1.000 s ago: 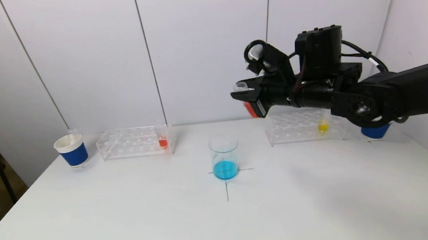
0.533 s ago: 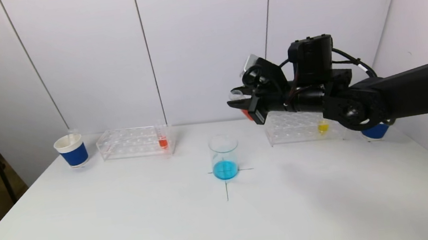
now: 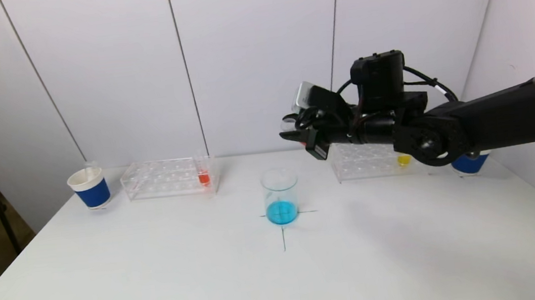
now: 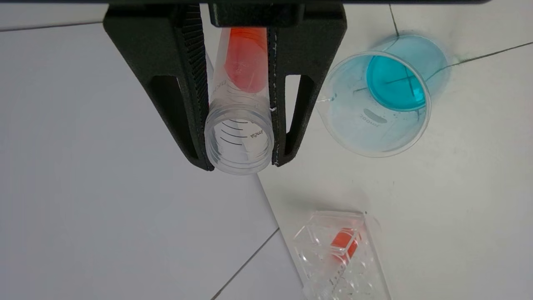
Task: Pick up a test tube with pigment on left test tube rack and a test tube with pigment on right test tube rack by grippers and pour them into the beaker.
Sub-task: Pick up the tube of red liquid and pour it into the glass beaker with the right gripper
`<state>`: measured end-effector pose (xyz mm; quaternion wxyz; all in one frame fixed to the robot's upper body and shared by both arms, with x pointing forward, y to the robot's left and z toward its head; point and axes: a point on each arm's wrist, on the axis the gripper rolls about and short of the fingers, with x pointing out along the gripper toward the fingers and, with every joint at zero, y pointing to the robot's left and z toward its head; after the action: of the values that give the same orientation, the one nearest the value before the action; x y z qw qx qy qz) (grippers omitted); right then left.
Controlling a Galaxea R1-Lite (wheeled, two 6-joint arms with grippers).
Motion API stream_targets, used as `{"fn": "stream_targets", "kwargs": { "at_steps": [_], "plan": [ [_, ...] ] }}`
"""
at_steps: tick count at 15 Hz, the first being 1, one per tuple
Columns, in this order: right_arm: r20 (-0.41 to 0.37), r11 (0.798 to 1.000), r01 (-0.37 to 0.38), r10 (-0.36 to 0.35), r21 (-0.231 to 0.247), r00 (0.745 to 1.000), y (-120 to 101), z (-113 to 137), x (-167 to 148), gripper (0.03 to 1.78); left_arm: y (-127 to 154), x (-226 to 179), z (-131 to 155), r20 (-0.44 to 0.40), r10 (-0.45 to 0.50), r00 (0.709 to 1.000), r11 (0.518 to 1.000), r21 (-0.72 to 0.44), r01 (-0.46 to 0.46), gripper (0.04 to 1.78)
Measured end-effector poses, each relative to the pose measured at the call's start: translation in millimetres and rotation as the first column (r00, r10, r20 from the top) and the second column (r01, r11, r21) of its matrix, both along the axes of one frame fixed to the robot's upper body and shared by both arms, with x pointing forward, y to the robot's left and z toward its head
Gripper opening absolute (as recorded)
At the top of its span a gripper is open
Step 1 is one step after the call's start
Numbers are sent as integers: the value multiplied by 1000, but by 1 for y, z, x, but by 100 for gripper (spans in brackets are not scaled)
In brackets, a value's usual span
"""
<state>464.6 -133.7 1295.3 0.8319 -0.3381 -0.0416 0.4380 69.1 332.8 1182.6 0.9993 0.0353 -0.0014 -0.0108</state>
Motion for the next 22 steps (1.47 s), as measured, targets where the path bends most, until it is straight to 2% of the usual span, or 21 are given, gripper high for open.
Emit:
{"fn": "stream_targets", "kwargs": {
  "at_steps": [5, 13, 22],
  "plan": [
    [98, 995, -27, 36, -99, 995, 1, -7, 5, 47, 0, 0, 0, 0, 0, 1000, 1000, 0, 0, 176],
    [192, 981, -61, 98, -187, 976, 5, -15, 8, 47, 0, 0, 0, 0, 0, 1000, 1000, 0, 0, 176],
    [271, 954, -69, 151, -291, 951, 7, -25, 12, 47, 0, 0, 0, 0, 0, 1000, 1000, 0, 0, 176]
  ]
}}
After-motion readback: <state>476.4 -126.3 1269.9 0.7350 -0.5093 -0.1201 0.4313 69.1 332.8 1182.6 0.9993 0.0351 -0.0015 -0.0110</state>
